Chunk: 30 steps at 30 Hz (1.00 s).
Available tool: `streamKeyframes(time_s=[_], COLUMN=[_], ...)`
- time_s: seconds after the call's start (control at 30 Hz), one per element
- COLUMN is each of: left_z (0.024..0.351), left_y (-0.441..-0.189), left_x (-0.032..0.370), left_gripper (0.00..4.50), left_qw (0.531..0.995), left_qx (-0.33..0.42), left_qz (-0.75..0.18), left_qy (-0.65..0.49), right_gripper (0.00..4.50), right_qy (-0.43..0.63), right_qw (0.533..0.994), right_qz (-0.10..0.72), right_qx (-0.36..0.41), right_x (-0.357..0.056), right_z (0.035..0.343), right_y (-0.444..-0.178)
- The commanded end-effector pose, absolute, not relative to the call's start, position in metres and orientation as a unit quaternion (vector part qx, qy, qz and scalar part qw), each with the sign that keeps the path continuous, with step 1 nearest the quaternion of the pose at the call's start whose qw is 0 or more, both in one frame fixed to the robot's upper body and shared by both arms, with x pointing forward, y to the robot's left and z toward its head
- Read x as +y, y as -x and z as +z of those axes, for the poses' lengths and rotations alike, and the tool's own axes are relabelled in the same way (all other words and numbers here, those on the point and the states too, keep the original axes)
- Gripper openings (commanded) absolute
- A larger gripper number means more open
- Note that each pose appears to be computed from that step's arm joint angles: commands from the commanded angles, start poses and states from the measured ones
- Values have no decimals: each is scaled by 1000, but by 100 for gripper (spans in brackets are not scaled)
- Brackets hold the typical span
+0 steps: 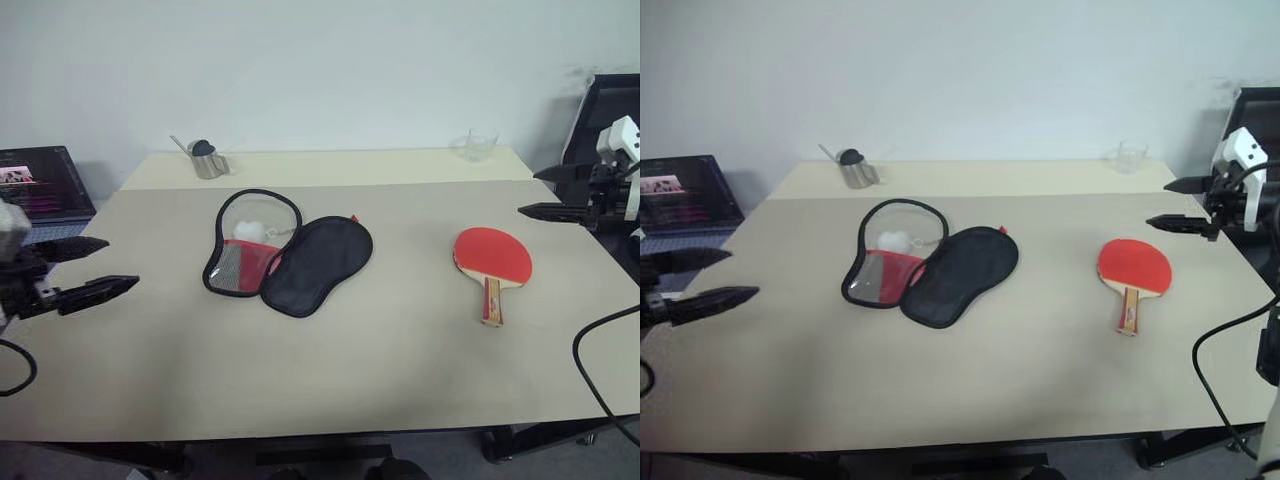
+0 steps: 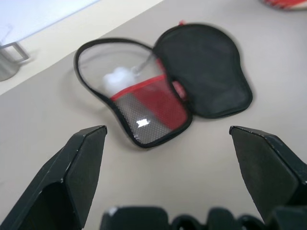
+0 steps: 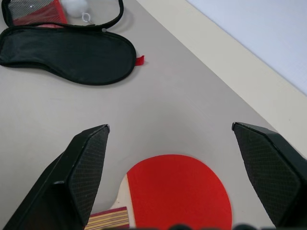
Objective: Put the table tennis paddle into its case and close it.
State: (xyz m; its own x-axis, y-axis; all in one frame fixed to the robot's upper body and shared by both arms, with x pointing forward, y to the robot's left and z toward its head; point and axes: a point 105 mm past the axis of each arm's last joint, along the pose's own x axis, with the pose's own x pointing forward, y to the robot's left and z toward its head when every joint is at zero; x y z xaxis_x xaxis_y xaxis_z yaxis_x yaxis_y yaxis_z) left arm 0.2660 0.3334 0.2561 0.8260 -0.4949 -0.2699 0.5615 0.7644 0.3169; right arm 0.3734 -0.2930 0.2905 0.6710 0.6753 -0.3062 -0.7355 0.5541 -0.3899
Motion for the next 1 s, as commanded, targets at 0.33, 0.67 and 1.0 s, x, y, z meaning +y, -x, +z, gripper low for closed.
streamKeyframes(time_s=[0.33,0.67,1.0], left_z=[228,180,149], left_y=[-327,-363,-368], left_x=[307,254,160], left_gripper=[450,450,450], left_qw=[943,938,853], left_qx=[70,104,129], left_qz=[-243,-259,-413], left_qy=[-218,-207,-292], right_gripper=[447,447,447], right_qy=[252,245,229], right_qw=[847,820,819], right_qz=[468,517,526], right_qx=[-5,-25,-22], right_x=[-257,-217,-198], right_z=[295,277,267], right_y=[-372,-354,-345])
